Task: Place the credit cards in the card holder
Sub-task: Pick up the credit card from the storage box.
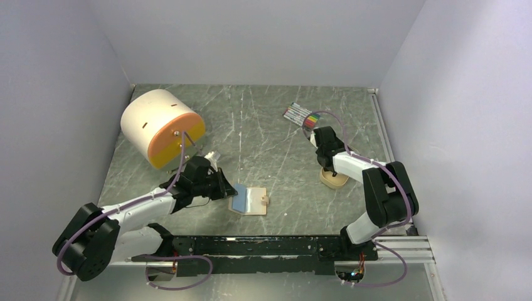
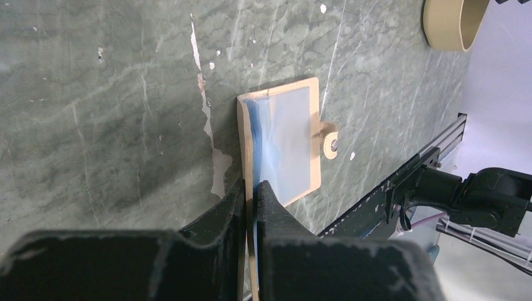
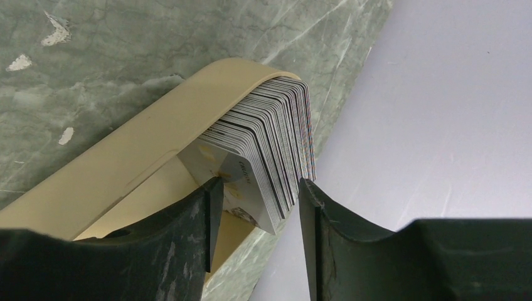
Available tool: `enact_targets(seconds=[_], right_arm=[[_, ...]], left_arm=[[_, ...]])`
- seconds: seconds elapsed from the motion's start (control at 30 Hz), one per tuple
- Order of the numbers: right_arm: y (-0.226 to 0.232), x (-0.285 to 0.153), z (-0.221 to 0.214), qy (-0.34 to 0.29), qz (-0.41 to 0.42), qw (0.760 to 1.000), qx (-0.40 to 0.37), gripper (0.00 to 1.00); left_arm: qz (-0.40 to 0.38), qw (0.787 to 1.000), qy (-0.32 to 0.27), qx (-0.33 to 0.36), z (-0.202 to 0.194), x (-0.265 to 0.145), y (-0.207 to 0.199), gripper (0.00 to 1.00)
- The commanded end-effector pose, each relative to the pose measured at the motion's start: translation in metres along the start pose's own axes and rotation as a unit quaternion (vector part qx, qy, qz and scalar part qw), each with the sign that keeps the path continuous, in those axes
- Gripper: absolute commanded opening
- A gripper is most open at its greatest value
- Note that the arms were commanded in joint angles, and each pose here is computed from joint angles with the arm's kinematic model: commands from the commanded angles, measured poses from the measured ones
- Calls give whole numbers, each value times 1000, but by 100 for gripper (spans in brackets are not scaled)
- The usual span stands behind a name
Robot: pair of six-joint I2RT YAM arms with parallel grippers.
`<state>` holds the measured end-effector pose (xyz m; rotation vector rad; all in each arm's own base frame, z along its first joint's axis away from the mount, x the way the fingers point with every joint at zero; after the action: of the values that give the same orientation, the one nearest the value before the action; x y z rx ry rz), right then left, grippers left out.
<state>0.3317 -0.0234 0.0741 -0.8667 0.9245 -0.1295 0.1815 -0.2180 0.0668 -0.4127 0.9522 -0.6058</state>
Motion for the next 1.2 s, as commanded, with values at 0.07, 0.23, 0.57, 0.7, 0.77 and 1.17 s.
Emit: enact_targets(seconds=[0.07,0.23,0.57,0.7,0.77,1.17], right_arm=[[-16,-4,3,-8,-24,999,21,48],[-17,-7,6,-11,-19,999,26,42],[-18,-10,6,-12,-13,999,28,34],[-17,-10,7,-12,-10,999,32,30],[-17,-10,7,-10,-8,999,30,27],[-11,-20,13,-16,15,999,41,19]], left_arm=[[-15,1000,-10,1,1,-4,-6,9],[-14,1000,-12,0,-1,-6,-5,9],[-11,1000,-13,-3,-2,-6,-3,9],[-17,1000,-12,-4,-3,-5,-5,9],[-18,1000,-9,-4,-3,-4,-5,9],[-27,1000,-3,-6,-4,-2,-7,9]])
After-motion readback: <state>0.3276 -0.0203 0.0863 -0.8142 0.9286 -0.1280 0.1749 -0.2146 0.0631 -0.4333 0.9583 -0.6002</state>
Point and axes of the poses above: each gripper's point midway between its finger pads, its own x axis out along the fingers, its own y axis along the line the jaws close on, z = x × y, the point moved 2 cm from there along -x, back along the fingers, and after that the axes turned 13 degrees about x, right-handed, at the moved point
